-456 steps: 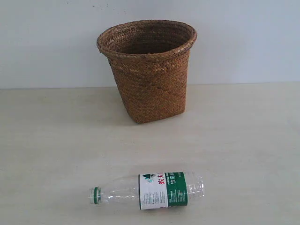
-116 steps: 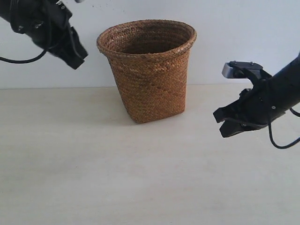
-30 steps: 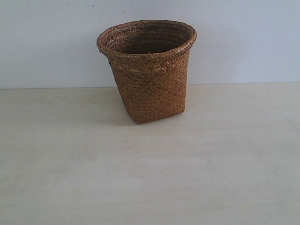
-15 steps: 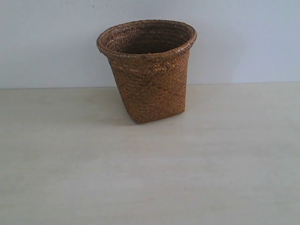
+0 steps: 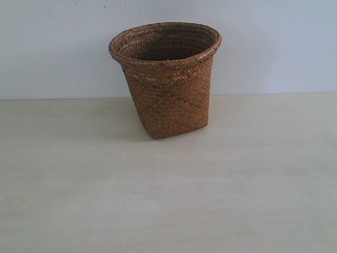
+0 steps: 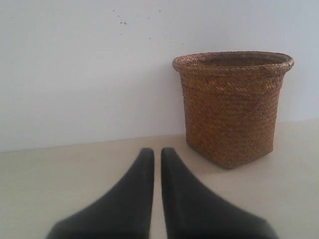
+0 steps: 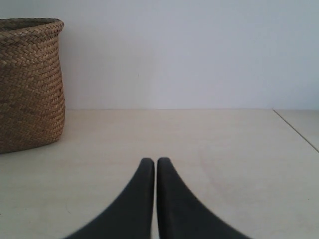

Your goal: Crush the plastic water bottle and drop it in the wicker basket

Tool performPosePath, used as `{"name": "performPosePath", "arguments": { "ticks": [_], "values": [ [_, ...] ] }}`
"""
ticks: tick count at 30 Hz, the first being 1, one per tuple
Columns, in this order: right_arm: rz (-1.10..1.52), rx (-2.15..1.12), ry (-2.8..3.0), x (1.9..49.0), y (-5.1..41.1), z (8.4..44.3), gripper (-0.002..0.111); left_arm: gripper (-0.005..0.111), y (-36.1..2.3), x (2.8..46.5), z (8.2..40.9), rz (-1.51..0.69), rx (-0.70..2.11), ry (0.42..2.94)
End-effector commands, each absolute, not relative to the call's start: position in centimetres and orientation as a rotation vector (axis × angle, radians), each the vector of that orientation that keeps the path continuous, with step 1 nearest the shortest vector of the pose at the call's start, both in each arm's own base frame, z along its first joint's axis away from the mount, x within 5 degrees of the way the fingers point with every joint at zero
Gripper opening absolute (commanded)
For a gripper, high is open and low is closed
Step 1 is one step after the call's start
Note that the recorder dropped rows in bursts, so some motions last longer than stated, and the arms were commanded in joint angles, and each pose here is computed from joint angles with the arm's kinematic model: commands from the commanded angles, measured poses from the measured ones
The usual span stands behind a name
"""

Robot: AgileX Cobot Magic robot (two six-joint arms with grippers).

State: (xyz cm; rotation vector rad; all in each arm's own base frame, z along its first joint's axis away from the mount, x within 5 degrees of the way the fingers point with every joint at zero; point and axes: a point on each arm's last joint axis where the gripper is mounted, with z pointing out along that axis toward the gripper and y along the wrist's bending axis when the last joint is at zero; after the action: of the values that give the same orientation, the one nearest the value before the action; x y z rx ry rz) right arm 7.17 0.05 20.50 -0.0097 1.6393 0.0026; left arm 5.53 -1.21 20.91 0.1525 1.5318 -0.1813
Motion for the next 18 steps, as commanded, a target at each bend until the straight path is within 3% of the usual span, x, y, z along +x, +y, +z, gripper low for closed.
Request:
{"name": "performPosePath", "arguments": {
  "ticks": [1, 18],
  "values": [
    [-0.006, -0.013, 1.634, 7.1, 0.0, 20.4, 0.0, 0.004, -0.9, 5.6, 20.8, -0.116, 0.142, 1.539],
    [-0.006, -0.013, 1.632, 7.1, 0.0, 20.4, 0.0, 0.004, -0.6, 5.5, 18.9, -0.095, 0.059, 1.748]
  ]
}}
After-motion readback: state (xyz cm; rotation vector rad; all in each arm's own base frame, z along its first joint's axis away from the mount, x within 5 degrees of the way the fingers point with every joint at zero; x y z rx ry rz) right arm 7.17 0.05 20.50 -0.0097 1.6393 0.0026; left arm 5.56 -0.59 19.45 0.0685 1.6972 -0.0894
